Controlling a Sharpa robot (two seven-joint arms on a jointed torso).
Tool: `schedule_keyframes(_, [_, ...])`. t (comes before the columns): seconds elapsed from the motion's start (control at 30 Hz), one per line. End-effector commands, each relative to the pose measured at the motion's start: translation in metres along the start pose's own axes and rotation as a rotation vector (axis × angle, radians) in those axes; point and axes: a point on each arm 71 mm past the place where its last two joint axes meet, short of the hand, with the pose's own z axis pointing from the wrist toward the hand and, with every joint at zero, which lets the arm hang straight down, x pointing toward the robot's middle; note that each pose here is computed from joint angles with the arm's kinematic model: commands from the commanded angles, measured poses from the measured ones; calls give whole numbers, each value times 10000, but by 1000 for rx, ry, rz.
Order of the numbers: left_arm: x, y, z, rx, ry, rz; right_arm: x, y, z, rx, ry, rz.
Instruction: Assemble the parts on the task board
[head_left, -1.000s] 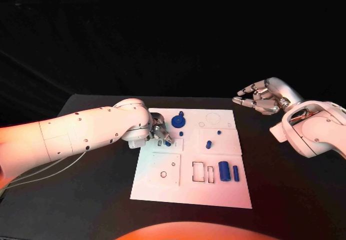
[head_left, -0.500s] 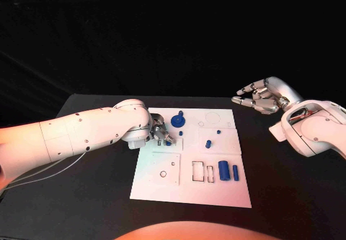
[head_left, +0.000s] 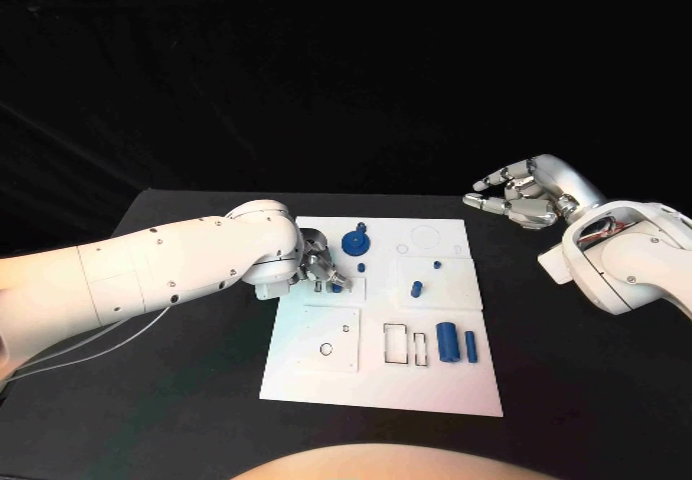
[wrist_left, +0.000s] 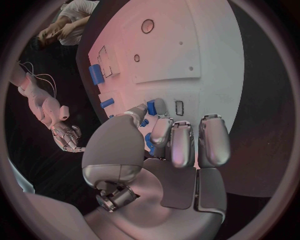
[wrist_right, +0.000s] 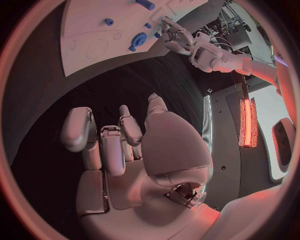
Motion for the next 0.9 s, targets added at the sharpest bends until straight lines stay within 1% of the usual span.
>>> schedule_keyframes(0.03, [6,-6,-12,7,2,5,1,4,-2,-10,1,-3])
schedule_keyframes(0.2, [-8,8,-38,10,-6,1,-2,-1,-4,-9,0,-3])
schedule_keyframes(0.47, [-88,-6,-124,25,-23,-1,0,-13,-4,-6,0,-4])
schedule_keyframes(0.7, [-140,-19,-169,35,-26,-16,7,-24,0,-3,1,-5])
schedule_keyframes(0.83, [-169,-14,-187,38,-30,-26,11,-28,1,-2,1,-5])
schedule_keyframes(0.9, [-203,-4,-202,38,-36,-33,11,-32,0,-1,1,-5])
